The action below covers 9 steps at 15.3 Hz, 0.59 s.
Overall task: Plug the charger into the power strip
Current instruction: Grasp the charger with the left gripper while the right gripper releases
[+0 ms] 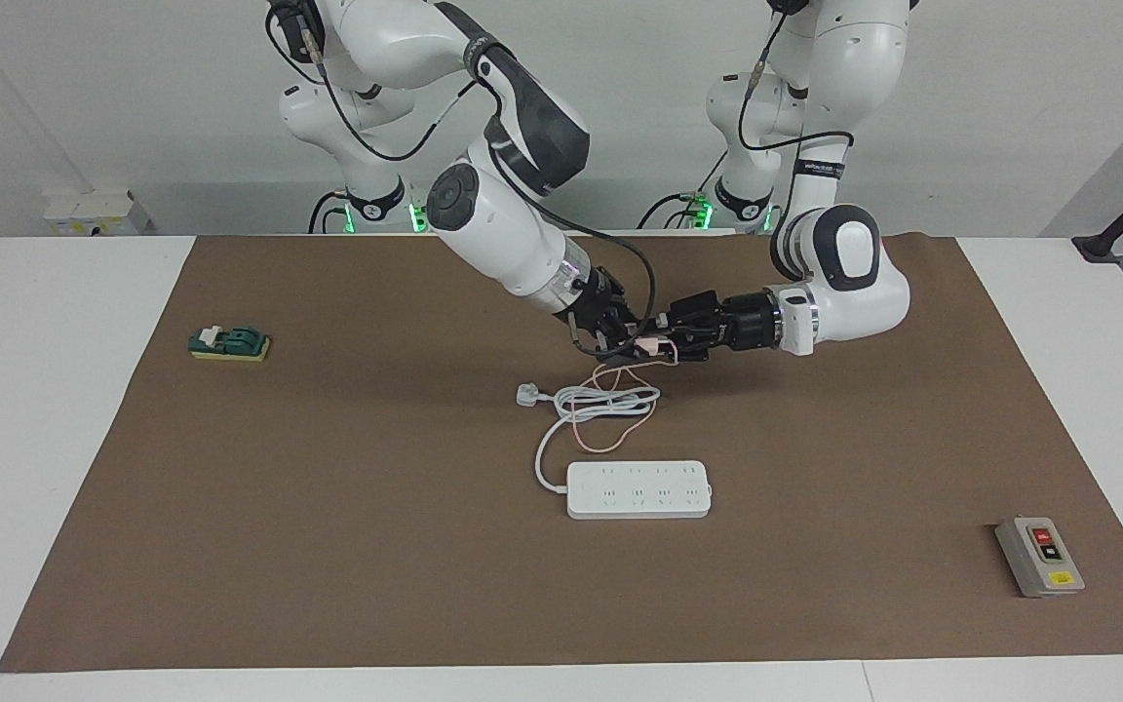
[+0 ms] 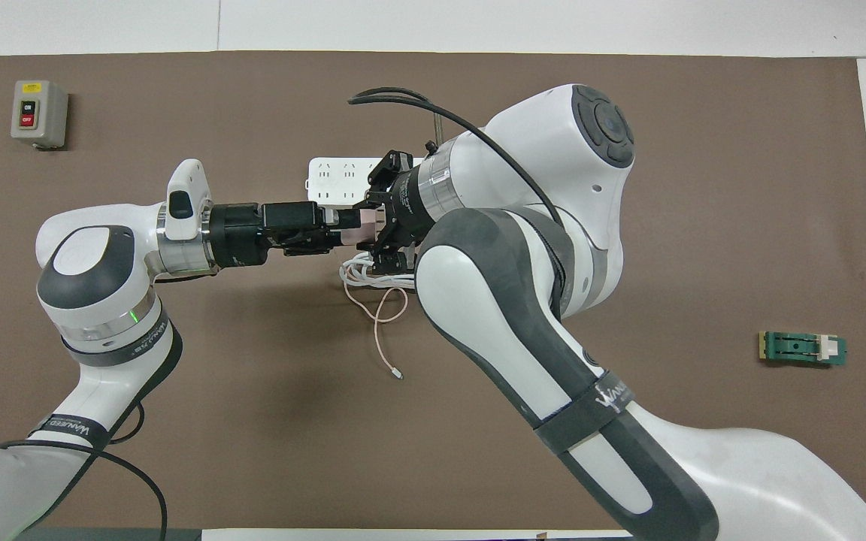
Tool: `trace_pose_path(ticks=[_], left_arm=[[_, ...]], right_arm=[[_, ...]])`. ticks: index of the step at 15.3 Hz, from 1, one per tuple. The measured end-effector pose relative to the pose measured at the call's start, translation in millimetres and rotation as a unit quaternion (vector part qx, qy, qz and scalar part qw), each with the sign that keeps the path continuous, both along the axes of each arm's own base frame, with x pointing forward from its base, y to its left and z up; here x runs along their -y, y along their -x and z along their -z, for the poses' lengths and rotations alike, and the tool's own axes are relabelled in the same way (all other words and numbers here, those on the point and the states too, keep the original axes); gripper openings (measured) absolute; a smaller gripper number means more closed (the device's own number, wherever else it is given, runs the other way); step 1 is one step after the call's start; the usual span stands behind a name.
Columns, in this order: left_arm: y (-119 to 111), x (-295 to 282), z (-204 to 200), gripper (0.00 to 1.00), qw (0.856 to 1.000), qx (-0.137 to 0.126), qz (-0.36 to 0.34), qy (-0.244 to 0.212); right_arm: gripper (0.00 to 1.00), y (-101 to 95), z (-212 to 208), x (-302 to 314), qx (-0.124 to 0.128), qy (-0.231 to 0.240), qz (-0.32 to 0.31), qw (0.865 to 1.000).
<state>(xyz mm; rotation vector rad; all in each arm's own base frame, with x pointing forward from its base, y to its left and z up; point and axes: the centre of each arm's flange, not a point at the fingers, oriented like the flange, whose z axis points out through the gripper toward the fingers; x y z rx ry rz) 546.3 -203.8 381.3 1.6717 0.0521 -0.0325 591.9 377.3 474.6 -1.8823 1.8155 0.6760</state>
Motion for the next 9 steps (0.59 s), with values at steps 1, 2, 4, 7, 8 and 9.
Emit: trace_pose_path(ticks=[1, 2, 4, 7, 8, 9], left_arm=[[0.0, 0.0, 0.0, 0.48, 1.0, 0.0, 0.0, 0.0], [0.1, 0.0, 0.1, 0.47, 1.0, 0.0, 0.0, 0.0], [0.3, -0.5, 1.0, 0.44, 1.0, -0.001, 0.0, 0.0], [-0.3, -3.0, 1.4, 0.41, 1.0, -0.002, -0.003, 0.0], [-0.6, -5.5, 2.2, 0.33, 1.0, -0.002, -0.004, 0.0], [-0.5, -6.0, 2.3, 0.31, 1.0, -0.001, -0.004, 0.001]], right_arm=[[0.51, 0.0, 0.0, 0.0, 0.0, 0.0, 0.0, 1.0], [0.51, 0.0, -0.1, 0.0, 0.0, 0.0, 0.0, 1.0], [0.51, 0.0, -0.7, 0.1, 0.0, 0.0, 0.0, 1.0], [0.51, 0.1, -1.1, 0.1, 0.001, 0.0, 0.0, 1.0], [0.51, -0.1, -1.9, 0.1, 0.001, -0.001, 0.0, 1.0], [0.51, 0.1, -2.0, -0.3, 0.001, -0.001, 0.0, 1.0]])
